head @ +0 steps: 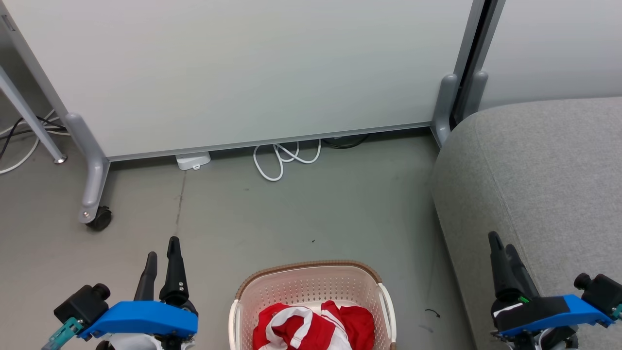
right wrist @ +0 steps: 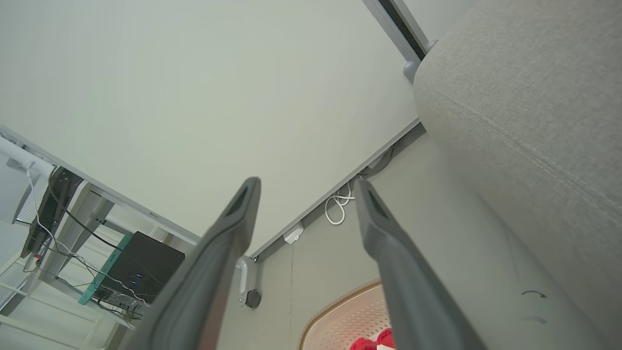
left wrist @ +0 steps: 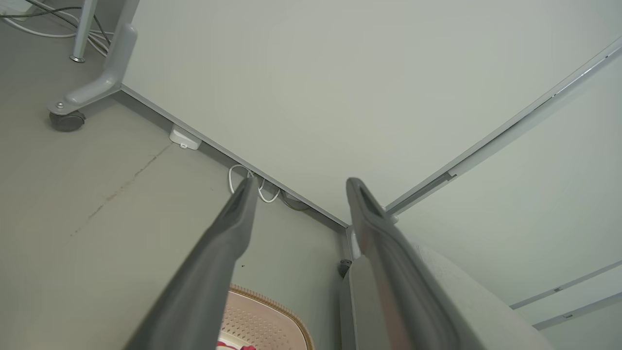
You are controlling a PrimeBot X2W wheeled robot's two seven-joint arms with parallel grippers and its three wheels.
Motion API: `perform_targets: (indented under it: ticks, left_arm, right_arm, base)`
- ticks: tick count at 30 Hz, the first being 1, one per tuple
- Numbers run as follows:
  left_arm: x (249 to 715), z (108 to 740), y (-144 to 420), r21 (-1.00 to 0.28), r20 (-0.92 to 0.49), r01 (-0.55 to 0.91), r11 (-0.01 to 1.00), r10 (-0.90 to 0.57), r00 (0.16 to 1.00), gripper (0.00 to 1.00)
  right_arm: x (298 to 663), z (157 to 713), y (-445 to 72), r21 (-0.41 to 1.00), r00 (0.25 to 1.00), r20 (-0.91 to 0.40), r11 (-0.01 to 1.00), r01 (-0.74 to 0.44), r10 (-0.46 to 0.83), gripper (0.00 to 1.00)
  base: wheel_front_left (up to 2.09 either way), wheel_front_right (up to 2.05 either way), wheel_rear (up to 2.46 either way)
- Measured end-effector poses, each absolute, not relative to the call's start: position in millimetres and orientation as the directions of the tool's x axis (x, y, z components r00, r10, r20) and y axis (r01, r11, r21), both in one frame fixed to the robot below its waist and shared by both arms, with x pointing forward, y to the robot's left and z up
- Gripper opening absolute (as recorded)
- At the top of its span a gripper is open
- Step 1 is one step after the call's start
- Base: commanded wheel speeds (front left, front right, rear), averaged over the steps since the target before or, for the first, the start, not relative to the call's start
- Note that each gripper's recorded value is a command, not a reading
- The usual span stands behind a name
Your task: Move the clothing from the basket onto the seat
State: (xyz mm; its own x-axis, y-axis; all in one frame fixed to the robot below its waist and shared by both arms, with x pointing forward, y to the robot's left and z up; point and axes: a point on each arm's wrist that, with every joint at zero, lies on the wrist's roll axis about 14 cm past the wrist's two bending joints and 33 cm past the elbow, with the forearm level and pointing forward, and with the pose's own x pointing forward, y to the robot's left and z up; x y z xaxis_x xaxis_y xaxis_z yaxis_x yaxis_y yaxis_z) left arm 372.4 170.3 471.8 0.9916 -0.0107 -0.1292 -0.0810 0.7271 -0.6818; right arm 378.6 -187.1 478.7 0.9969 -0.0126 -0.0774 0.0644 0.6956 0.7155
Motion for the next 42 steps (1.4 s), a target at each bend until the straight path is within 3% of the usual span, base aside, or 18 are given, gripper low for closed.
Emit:
perform_targets:
  ticks: [19, 42]
  left_arm:
    - [373.1, 473.2, 164.7, -0.458, -0.102, -0.023, 0.889, -0.026, 0.994, 1.00]
    - [374.5, 475.0, 158.3, -0.278, -0.066, 0.031, 0.960, -0.052, 0.997, 1.00]
  right_arm:
    - [382.1, 480.8, -173.5, 0.517, 0.998, -0.057, 0.856, -0.002, 0.037, 1.00]
    - [384.6, 485.6, -165.0, 0.304, 0.997, -0.029, 0.950, -0.066, 0.078, 1.00]
  base:
    - [0.00, 0.00, 0.00]
    - [0.00, 0.00, 0.00]
